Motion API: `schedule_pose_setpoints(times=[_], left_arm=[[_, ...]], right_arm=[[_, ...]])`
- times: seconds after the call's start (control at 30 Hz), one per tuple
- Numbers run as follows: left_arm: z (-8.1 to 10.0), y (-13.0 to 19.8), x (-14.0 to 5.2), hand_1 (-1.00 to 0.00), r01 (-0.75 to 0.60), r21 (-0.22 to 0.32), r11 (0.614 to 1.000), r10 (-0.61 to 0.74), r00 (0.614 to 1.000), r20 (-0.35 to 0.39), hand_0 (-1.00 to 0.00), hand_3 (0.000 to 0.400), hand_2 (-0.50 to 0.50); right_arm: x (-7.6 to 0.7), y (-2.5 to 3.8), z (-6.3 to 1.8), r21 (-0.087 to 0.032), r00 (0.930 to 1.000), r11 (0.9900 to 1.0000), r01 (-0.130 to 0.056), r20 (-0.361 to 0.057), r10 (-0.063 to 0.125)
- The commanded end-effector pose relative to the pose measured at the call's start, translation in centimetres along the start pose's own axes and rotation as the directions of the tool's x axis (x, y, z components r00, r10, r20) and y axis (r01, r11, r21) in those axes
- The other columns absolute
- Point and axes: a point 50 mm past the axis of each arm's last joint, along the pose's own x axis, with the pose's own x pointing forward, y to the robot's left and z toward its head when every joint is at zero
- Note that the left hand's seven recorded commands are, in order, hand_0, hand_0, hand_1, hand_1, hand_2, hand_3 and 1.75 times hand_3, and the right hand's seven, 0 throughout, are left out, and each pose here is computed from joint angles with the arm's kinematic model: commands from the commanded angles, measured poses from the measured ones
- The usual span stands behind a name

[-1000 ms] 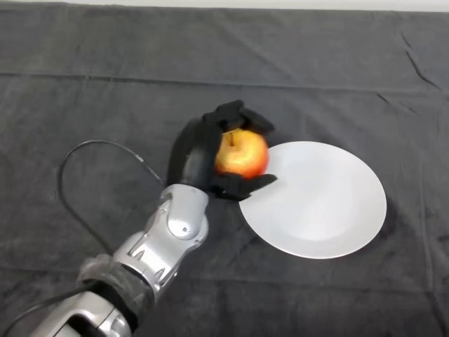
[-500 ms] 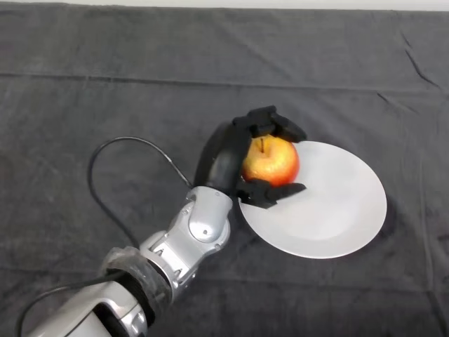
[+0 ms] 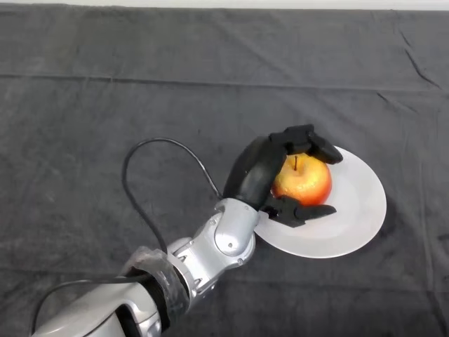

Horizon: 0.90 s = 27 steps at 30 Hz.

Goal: Move the apple to the plate

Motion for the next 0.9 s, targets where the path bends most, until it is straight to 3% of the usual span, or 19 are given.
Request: schedule_pose_setpoints(times=[0.03,0.13,0.17,0.2,0.23,0.27,0.63,0.9], left_arm=[[2.1,0.1,1.3,-1.0,0.015,0.02,1.0,-0.016,0.997,0.07,-1.0,0.4,0.0],[2.1,-0.2,1.3,-1.0,0.033,0.025,0.999,-0.035,0.997,0.07,-1.0,0.4,0.0],[2.1,-0.2,1.3,-0.49,0.038,0.027,0.999,-0.04,0.997,0.069,-0.89,0.355,-0.2],[2.1,-0.3,1.3,-0.08,0.042,0.029,0.999,-0.044,0.997,0.068,-0.62,0.249,-0.27],[2.1,-0.3,1.3,0.0,0.046,0.032,0.998,-0.048,0.997,0.067,-0.16,0.066,-0.08],[2.0,-0.3,1.3,0.0,0.049,0.034,0.998,-0.051,0.997,0.065,0.0,0.0,0.0],[1.7,0.3,1.6,0.0,0.044,0.054,0.998,-0.047,0.998,0.051,0.0,0.0,0.0],[1.8,3.8,2.5,0.0,-0.047,0.055,0.997,0.041,0.995,0.091,0.0,0.0,0.0]], right_arm=[[0.05,0.08,0.6,0.014,0.9995,0.9998,-0.011,0.03,0.01],[0.05,0.08,0.6,0.015,0.9995,0.9998,-0.011,0.03,0.011],[0.05,0.08,0.6,0.015,0.9995,0.9998,-0.011,0.03,0.011],[0.05,0.08,0.6,0.015,0.9995,0.9998,-0.011,0.03,0.011],[0.05,0.08,0.6,0.015,0.9995,0.9998,-0.011,0.03,0.011],[0.05,0.07,0.6,0.015,0.9995,0.9998,-0.011,0.03,0.011],[0.05,0.07,0.6,0.016,0.9995,0.9998,-0.012,0.03,0.011],[0.06,0.07,0.6,0.016,0.9995,0.9998,-0.012,0.031,0.012]])
